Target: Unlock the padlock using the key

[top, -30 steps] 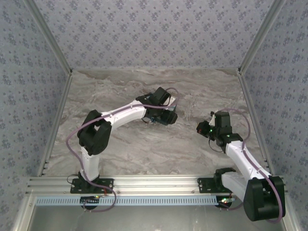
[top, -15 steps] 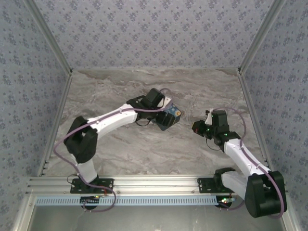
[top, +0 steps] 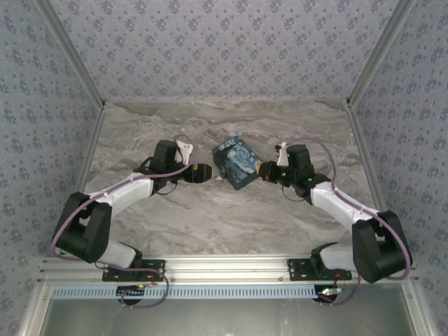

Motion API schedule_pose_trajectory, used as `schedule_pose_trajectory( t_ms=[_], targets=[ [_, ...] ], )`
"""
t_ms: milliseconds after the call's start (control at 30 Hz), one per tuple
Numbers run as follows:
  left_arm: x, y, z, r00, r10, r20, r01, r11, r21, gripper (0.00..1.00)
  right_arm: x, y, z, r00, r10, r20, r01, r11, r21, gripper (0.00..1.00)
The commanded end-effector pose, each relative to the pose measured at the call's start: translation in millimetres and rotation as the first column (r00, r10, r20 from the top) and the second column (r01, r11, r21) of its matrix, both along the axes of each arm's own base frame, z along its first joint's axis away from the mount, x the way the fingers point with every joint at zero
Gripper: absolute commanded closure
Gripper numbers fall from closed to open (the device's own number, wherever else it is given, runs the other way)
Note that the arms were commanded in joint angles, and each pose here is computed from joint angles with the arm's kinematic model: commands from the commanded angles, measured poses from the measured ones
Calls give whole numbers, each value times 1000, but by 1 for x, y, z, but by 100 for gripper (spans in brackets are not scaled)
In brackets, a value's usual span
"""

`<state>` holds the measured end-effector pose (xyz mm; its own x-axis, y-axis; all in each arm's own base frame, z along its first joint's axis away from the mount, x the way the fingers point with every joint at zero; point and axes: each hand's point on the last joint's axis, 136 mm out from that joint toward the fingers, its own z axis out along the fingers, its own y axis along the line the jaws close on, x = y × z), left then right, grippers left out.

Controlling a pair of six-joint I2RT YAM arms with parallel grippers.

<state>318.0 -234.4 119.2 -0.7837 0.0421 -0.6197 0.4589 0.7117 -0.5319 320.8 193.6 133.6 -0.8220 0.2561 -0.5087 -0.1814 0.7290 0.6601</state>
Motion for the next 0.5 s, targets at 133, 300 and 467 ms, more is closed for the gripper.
schedule_pose_trajectory(
  t_ms=[133, 300, 467],
  targets=[
    [17, -24, 9, 989, -108, 103, 122, 982, -146, 20, 30, 23, 12, 999, 23, 26, -24, 1000, 16, 100],
    [25, -35, -9, 990, -129, 60, 138, 977, -163, 24, 46, 28, 8, 1000, 24, 16, -24, 1000, -2, 100],
    [27, -39, -20, 990, -131, 48, 137, 979, -153, 25, 61, 49, -3, 996, 84, -30, -85, 995, -45, 100]
  ],
)
